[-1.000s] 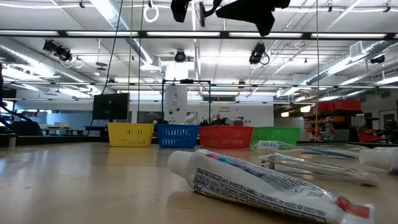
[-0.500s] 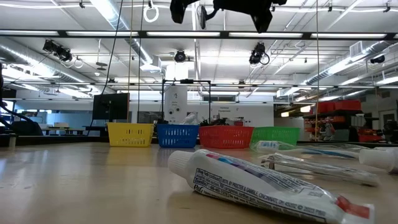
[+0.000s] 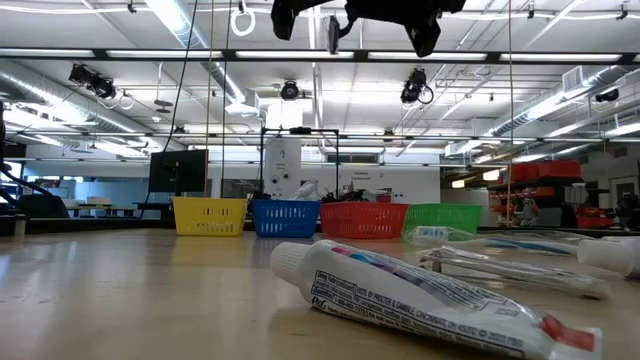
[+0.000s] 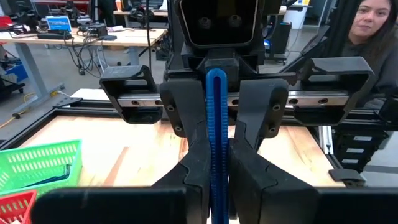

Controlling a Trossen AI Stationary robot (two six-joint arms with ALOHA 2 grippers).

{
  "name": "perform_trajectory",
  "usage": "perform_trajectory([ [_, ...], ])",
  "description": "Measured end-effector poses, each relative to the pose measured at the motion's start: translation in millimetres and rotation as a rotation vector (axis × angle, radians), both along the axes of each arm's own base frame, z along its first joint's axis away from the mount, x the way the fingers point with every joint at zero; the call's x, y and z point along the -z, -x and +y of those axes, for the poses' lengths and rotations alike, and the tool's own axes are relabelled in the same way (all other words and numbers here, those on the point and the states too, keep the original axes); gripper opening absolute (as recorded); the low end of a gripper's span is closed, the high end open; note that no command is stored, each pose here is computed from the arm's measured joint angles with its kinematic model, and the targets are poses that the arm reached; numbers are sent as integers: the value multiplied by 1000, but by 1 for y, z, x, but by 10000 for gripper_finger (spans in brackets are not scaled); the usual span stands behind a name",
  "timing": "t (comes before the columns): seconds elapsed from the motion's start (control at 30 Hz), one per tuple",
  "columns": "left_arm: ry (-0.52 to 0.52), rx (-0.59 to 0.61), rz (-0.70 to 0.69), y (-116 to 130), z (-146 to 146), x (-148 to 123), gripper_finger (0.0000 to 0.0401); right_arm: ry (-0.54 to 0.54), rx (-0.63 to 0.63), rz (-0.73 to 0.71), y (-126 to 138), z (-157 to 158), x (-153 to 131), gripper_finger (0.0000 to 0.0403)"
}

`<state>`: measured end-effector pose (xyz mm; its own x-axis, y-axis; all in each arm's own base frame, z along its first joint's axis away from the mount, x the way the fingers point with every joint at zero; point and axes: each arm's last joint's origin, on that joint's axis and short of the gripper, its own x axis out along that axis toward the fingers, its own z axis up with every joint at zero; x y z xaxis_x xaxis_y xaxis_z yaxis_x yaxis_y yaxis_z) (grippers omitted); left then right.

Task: Pick & Place Travel size toiletries
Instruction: Put the razor blade into the green bin

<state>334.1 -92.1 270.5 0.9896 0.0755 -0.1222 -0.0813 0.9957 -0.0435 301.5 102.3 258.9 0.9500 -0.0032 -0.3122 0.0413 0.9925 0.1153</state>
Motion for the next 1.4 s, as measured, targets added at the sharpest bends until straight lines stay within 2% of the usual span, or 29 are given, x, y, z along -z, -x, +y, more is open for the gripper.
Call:
perform_trajectory([
  [0.33,3,-7,41,1,0,4,60,18,28,47,4,2,4,57],
  [0.5,-14,-42,62,1,2,6,95,14,41,99,8,1,7,57],
  [0.63,-40,-114,100,2,4,10,128,4,56,112,17,-3,-1,57],
  [0.73,-55,-169,116,3,6,12,148,49,136,139,28,-12,-7,57],
  [0.87,-68,-222,141,4,8,14,161,112,367,243,46,-42,-10,57],
  [1.07,-86,-240,199,4,17,20,162,83,676,482,61,-117,3,57],
  [1.4,-104,-290,263,2,35,25,162,-59,765,696,66,-219,35,57],
])
